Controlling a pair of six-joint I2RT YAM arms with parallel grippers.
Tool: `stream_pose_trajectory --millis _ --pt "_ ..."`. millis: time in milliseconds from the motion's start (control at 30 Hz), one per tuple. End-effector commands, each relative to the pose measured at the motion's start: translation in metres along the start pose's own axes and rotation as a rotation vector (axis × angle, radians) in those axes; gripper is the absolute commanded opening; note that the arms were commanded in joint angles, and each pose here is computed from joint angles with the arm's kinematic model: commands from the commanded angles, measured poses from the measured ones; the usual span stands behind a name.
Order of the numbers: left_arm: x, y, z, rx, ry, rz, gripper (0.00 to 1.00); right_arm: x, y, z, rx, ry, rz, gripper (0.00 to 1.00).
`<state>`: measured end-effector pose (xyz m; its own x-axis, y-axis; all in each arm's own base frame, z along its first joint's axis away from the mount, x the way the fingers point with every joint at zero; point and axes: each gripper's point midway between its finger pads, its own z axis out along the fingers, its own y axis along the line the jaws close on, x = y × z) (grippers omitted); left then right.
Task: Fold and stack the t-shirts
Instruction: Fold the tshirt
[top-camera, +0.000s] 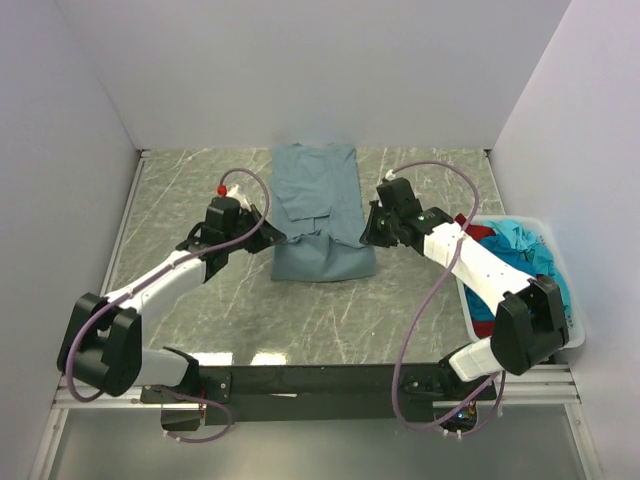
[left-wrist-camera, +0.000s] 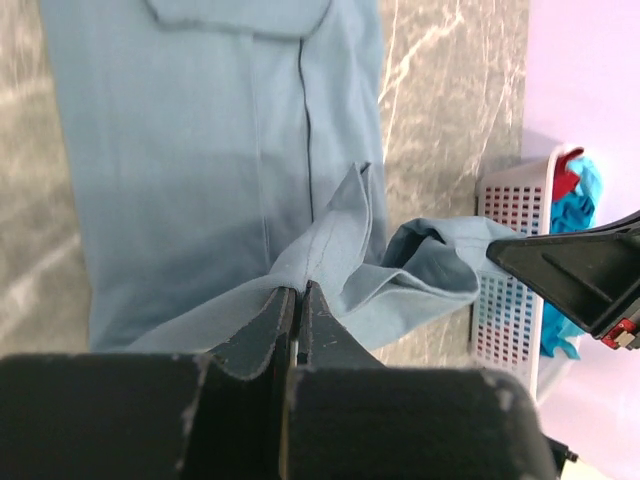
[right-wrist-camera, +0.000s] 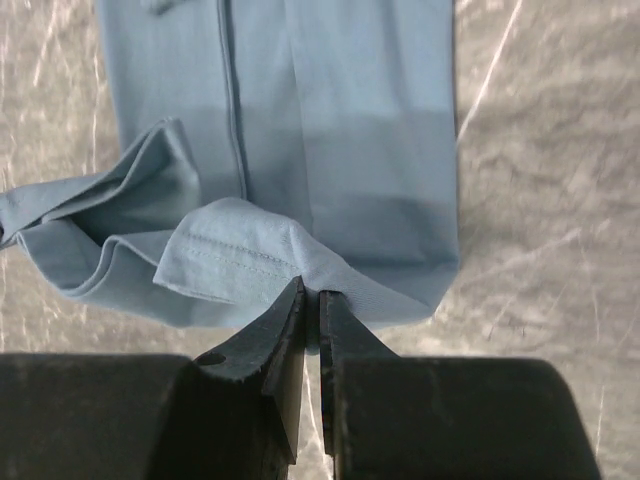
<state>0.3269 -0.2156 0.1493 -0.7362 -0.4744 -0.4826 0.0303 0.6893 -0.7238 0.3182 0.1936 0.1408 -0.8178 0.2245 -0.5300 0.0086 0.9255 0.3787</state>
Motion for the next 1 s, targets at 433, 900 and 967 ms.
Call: stream_pose_trajectory --millis 433,900,967 --pt "-0.064 0.002 0.054 0.044 -0.004 0.061 0.0 -0.072 0.015 0.048 -0.048 -0.023 -0.007 0.07" --pt "-0.083 0.028 0.099 0.05 0.044 0.044 0.0 -0.093 -0.005 0.093 -0.019 0.019 0.033 0.08" --pt "-0.083 0.032 0.102 0.039 0.048 0.047 0.0 -0.095 -0.01 0.097 -0.013 0.021 0.038 0.08"
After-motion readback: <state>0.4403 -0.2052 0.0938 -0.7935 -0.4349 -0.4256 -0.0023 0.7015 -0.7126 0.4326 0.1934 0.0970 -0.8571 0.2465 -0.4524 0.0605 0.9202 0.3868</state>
